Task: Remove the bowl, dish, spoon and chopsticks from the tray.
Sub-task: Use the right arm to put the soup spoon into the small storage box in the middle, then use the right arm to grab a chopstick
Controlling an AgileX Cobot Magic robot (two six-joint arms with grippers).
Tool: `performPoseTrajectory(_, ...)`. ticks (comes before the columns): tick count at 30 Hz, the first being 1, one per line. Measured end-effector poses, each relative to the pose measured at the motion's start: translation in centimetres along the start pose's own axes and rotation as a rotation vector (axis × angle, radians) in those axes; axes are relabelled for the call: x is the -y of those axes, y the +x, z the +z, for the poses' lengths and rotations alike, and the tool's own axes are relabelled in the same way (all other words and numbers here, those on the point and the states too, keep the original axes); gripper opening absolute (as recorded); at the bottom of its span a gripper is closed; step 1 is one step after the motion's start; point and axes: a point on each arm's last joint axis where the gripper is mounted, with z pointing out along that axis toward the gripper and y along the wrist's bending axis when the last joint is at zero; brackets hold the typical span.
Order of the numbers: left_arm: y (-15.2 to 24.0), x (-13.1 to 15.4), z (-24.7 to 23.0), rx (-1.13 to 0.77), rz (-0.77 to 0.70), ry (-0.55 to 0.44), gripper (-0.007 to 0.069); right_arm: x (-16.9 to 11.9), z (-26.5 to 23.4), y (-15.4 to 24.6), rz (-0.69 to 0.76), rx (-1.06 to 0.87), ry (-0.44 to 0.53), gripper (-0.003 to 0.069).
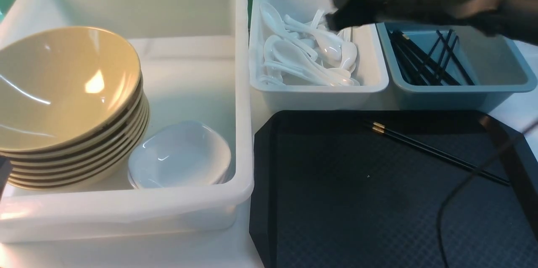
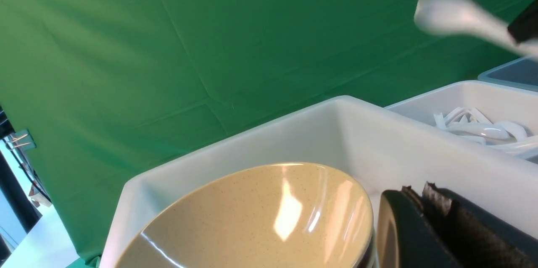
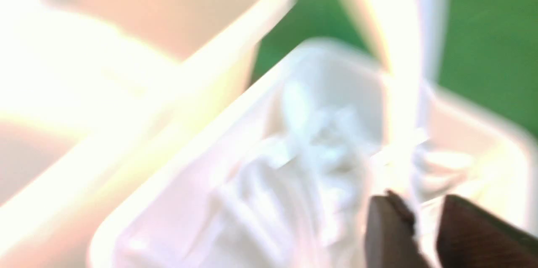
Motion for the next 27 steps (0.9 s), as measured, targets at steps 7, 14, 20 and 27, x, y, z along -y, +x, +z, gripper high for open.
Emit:
performPoseTrajectory(7,0.1,0.1,0.0,-0.006,0.000,0.008,0.0008,2.1,-1.6,1.0,-0.117,-0.372,-0.105,0.0432)
performPoseTrajectory(14,0.0,0.0,0.0,0.002,-0.003,-0.002,0.0008,4.1,-4.0,5.7,-0.004,-0.724,-0.138,0.0435)
performPoseTrajectory(20,-0.1,-0.1,0.0,0.008,-0.005,-0.008,0.0008,3.5,-3.2,10.6,-0.021,-0.816,-0.122,0.0435)
performPoseTrajectory(27,-0.1,-0.1,0.0,0.008,-0.005,-0.009,0.0008,4.0,-1.3,13.6,-0.111,-0.835,-0.066,0.0435)
